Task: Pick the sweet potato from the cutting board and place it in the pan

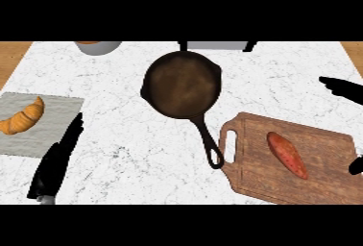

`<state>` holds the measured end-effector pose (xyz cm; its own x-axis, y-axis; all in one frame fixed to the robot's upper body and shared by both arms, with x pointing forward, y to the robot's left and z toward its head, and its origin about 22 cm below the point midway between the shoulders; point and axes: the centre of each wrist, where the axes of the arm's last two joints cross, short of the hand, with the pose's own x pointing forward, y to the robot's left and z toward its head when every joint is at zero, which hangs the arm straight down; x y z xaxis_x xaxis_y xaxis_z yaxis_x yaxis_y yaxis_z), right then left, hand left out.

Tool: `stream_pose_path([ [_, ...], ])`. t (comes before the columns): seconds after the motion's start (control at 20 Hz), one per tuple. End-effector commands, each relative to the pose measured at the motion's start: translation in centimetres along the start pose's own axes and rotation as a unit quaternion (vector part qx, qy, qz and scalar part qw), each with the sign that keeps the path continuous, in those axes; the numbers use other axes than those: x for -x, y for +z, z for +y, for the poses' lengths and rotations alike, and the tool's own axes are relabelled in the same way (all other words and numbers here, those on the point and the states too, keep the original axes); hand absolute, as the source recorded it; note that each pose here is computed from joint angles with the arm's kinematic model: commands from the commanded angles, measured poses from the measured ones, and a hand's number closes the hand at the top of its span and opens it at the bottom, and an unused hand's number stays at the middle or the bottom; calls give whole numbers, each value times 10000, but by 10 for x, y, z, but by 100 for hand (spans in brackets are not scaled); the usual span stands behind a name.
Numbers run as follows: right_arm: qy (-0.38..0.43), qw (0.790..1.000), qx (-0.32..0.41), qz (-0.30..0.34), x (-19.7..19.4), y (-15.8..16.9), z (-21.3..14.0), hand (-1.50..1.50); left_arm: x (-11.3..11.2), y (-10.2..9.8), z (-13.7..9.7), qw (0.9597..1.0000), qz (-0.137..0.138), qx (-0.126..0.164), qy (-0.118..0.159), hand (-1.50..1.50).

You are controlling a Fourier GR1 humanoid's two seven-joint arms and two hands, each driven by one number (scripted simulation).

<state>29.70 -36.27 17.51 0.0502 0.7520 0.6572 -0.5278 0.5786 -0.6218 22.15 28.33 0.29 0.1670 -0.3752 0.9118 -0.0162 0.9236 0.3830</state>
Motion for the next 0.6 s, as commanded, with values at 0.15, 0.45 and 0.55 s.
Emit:
stream_pose_path([
  [0.15, 449, 9968, -544, 373, -36, -29, 10, -150, -11, -6, 13, 9999, -31, 42, -118, 0],
  [0.45, 1237, 9826, -1043, 906, -59, -20, 18, -150, -10, 11, -6, 10000, -54, 1, 19, 0],
  [0.55, 1259, 9798, -1135, 1063, -59, -40, 22, -150, -13, -16, 7, 9999, 39, 94, 58, 0],
])
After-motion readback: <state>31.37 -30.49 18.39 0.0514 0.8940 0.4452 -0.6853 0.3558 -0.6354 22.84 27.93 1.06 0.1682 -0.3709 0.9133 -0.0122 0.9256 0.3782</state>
